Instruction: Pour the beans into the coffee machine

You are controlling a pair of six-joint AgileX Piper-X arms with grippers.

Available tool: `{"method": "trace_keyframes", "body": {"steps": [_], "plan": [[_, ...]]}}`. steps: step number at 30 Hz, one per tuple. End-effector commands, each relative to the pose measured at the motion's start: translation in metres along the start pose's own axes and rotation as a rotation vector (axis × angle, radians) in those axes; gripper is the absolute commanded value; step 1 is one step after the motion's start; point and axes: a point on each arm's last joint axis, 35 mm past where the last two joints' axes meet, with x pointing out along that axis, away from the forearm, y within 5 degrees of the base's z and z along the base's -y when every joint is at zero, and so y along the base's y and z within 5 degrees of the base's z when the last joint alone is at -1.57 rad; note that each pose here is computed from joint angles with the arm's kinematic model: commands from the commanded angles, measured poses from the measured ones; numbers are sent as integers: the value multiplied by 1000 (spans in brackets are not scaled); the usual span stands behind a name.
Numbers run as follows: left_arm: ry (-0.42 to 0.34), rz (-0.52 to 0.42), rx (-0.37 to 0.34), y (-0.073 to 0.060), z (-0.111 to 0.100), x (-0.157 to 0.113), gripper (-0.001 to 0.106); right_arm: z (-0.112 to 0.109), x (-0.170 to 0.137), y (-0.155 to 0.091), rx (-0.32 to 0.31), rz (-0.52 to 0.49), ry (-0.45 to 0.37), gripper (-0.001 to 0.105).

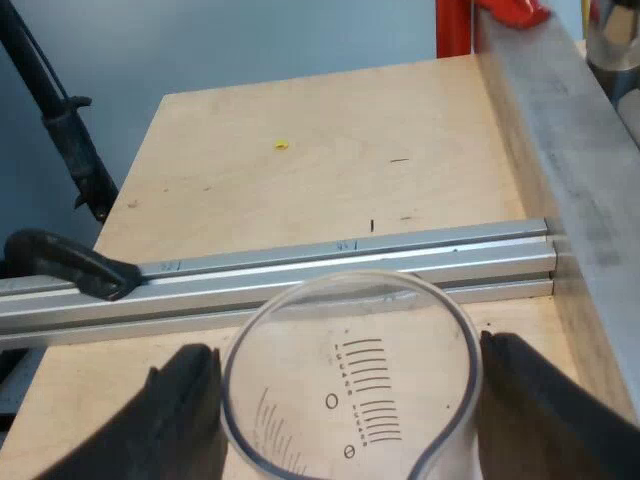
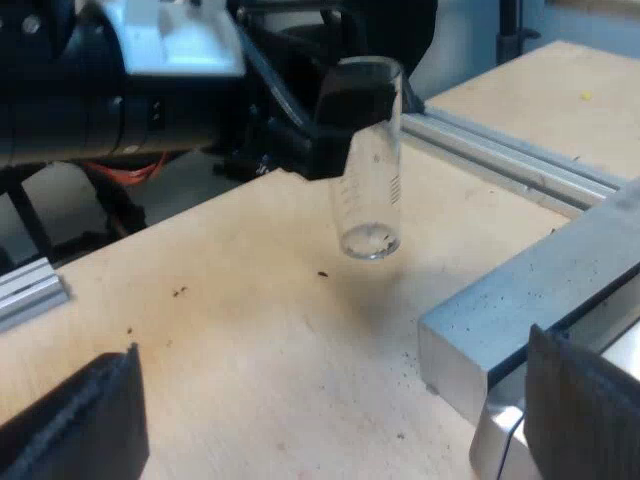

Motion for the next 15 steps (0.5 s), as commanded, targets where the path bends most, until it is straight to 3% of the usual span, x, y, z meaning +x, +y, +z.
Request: {"method": "trace_keyframes", "body": {"steps": [1, 15], "plan": [[-36, 13, -4, 1, 1, 7, 3, 0, 2, -1, 15, -10, -15, 78], [0, 5, -5, 3, -17, 26, 3, -14, 11, -18, 44, -61, 33, 78]]}}
